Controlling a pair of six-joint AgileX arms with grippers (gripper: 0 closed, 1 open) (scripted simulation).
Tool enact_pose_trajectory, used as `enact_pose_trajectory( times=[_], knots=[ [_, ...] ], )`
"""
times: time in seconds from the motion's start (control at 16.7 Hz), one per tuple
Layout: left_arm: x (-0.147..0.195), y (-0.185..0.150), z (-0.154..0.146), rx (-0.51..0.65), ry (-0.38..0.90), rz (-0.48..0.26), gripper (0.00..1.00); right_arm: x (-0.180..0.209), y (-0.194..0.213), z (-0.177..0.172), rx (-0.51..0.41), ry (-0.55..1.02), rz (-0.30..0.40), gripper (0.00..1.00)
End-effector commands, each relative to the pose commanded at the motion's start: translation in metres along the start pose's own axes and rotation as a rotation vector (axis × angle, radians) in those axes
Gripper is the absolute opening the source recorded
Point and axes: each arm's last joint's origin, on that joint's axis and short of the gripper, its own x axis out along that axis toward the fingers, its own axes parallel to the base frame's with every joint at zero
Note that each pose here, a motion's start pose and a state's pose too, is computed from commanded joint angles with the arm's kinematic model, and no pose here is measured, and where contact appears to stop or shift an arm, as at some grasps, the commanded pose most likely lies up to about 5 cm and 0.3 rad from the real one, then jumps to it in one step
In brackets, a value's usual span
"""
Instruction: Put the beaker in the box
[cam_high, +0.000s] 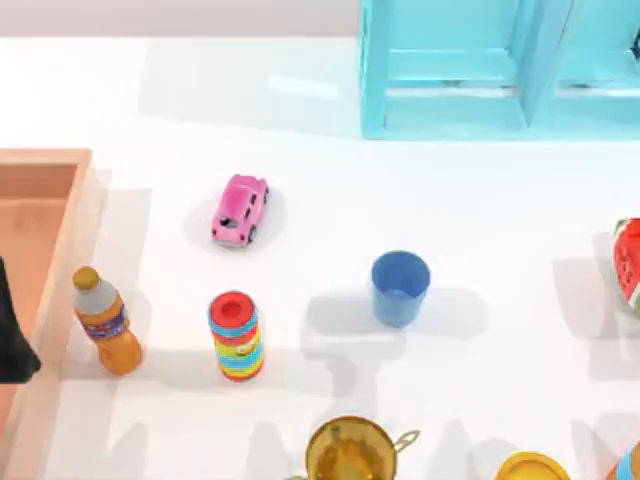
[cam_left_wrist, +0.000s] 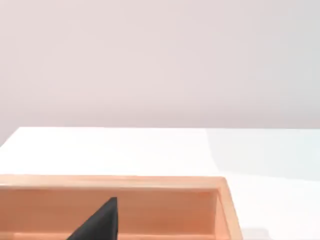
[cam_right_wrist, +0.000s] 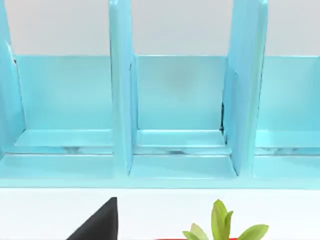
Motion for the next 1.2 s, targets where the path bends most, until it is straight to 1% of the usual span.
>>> enact_pose_trajectory(
  times=[0.18,0.3,0.48,0.66,0.78,0.96,1.08,1.2],
  knots=[
    [0.0,0.0,0.002,-0.004,0.005,-0.002,1.0,0.0,0.0,0.0,0.0,0.0,0.0,1.0],
    [0.0,-0.001,0.011,-0.022,0.032,-0.012,1.0,0.0,0.0,0.0,0.0,0.0,0.0,1.0],
    [0.003,-0.006,0.041,-0.075,0.116,-0.04,1.0,0.0,0.0,0.0,0.0,0.0,0.0,1.0],
    [0.014,-0.013,0.083,-0.143,0.244,-0.075,1.0,0.0,0.0,0.0,0.0,0.0,0.0,1.0],
    [0.029,-0.021,0.114,-0.189,0.351,-0.099,1.0,0.0,0.0,0.0,0.0,0.0,0.0,1.0],
    [0.065,-0.043,0.159,-0.245,0.534,-0.127,1.0,0.0,0.0,0.0,0.0,0.0,0.0,1.0],
    [0.096,-0.065,0.182,-0.267,0.667,-0.139,1.0,0.0,0.0,0.0,0.0,0.0,0.0,1.0],
    [0.129,-0.095,0.196,-0.274,0.801,-0.143,1.0,0.0,0.0,0.0,0.0,0.0,0.0,1.0]
  ],
)
